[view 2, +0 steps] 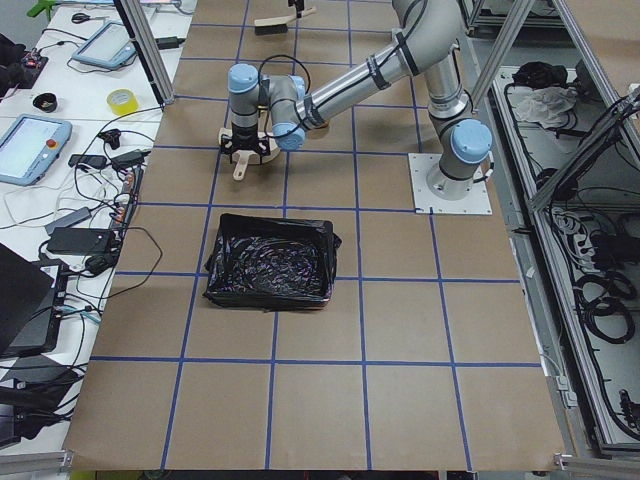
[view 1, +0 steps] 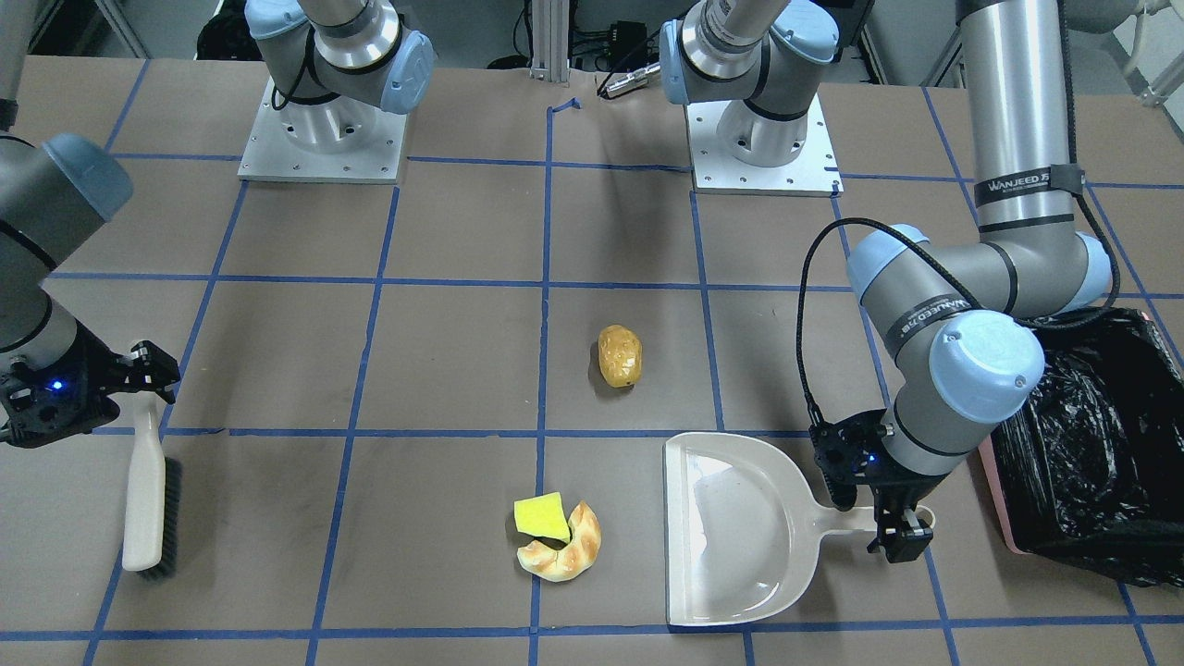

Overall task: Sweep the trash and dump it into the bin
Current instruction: 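Lift the white brush with the right gripper while the left holds the dustpan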

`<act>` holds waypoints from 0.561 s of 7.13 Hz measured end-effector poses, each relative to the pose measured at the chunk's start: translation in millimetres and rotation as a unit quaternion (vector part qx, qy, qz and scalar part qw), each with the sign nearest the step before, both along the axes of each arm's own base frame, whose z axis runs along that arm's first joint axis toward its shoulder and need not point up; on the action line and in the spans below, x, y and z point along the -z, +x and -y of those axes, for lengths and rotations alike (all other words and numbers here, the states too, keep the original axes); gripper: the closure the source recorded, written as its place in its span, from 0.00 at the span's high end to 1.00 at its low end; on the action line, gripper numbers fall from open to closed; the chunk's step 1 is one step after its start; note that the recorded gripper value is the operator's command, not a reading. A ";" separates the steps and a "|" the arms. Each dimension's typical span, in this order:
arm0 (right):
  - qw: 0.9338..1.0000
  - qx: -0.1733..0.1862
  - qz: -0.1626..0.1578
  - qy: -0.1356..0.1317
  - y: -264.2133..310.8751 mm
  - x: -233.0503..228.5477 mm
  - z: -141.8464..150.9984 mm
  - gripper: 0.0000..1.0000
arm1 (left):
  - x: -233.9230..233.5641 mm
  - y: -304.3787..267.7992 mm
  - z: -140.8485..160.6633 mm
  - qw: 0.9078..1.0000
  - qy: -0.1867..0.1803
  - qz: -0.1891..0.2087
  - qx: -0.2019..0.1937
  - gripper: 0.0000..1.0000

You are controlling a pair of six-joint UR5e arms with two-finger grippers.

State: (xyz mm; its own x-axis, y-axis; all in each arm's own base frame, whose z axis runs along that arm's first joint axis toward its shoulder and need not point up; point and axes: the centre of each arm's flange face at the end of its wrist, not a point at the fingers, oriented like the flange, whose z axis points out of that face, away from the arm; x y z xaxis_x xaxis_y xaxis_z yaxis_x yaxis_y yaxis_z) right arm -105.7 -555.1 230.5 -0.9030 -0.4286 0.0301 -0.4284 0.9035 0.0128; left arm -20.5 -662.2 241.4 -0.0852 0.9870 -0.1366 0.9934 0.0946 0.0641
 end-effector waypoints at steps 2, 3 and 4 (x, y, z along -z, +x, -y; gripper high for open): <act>1.000 0.000 0.000 0.022 0.8 10.6 -9.1 0.44 | 18.3 -1.0 7.7 1.000 0.008 -0.012 0.003 1.00; 0.999 0.000 -0.007 0.037 -0.7 13.2 -12.8 0.14 | 30.6 -2.1 6.2 1.000 0.019 -0.018 0.003 1.00; 0.999 -0.001 -0.015 0.045 -2.2 13.6 -14.6 0.00 | 40.9 -3.2 3.2 0.999 0.029 -0.020 0.006 0.99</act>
State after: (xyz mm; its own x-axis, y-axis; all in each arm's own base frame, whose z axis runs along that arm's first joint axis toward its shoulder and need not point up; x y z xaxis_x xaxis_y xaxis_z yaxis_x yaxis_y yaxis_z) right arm -107.9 -540.5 216.9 -0.9016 -0.4322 0.0183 -0.4281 0.8975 0.1062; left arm -23.7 -665.4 200.5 -0.0770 0.9942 -0.0755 0.9964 0.0794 0.0294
